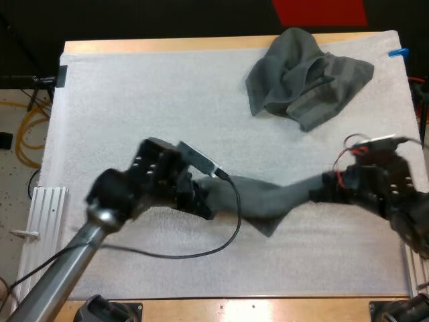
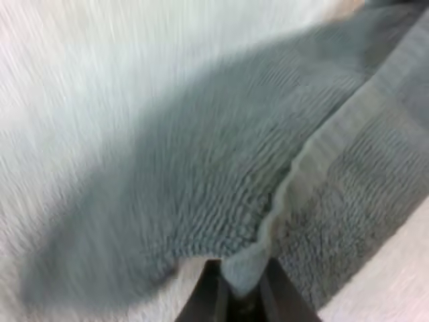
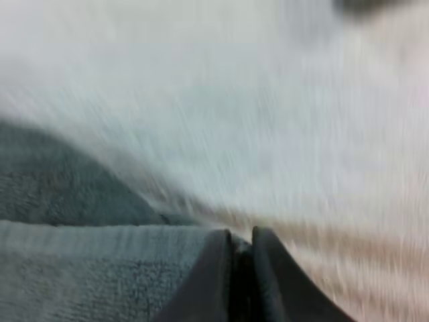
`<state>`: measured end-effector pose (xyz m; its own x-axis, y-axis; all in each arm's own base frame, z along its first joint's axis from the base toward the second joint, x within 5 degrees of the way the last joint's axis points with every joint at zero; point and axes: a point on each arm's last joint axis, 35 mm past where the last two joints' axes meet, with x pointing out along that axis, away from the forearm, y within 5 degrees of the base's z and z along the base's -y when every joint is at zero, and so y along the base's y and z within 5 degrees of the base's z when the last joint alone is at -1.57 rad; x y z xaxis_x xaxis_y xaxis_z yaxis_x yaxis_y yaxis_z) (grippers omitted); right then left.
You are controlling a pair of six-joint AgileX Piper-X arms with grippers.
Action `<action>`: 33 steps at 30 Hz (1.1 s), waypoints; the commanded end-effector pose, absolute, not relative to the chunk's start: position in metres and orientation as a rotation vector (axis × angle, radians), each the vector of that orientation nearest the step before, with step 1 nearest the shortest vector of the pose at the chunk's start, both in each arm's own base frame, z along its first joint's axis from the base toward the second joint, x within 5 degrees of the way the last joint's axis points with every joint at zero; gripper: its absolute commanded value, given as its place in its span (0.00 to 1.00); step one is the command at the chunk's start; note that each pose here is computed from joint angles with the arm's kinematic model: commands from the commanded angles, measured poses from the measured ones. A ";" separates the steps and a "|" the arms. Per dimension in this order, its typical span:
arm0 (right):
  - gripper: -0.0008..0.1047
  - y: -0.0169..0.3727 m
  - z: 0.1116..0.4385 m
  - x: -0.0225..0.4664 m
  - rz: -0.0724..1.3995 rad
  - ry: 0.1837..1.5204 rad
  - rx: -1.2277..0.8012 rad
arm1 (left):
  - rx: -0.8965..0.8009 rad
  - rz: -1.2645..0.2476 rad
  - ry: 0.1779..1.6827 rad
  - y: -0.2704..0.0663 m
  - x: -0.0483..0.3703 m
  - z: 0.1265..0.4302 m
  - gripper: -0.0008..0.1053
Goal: Pick towel from pile fold and stack
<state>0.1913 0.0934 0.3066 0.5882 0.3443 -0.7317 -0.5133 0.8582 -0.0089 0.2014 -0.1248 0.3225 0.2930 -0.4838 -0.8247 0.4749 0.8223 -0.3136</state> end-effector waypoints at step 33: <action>0.01 0.108 0.285 0.213 0.530 0.977 -0.088 | -0.325 -0.577 1.092 -0.100 0.183 0.258 0.01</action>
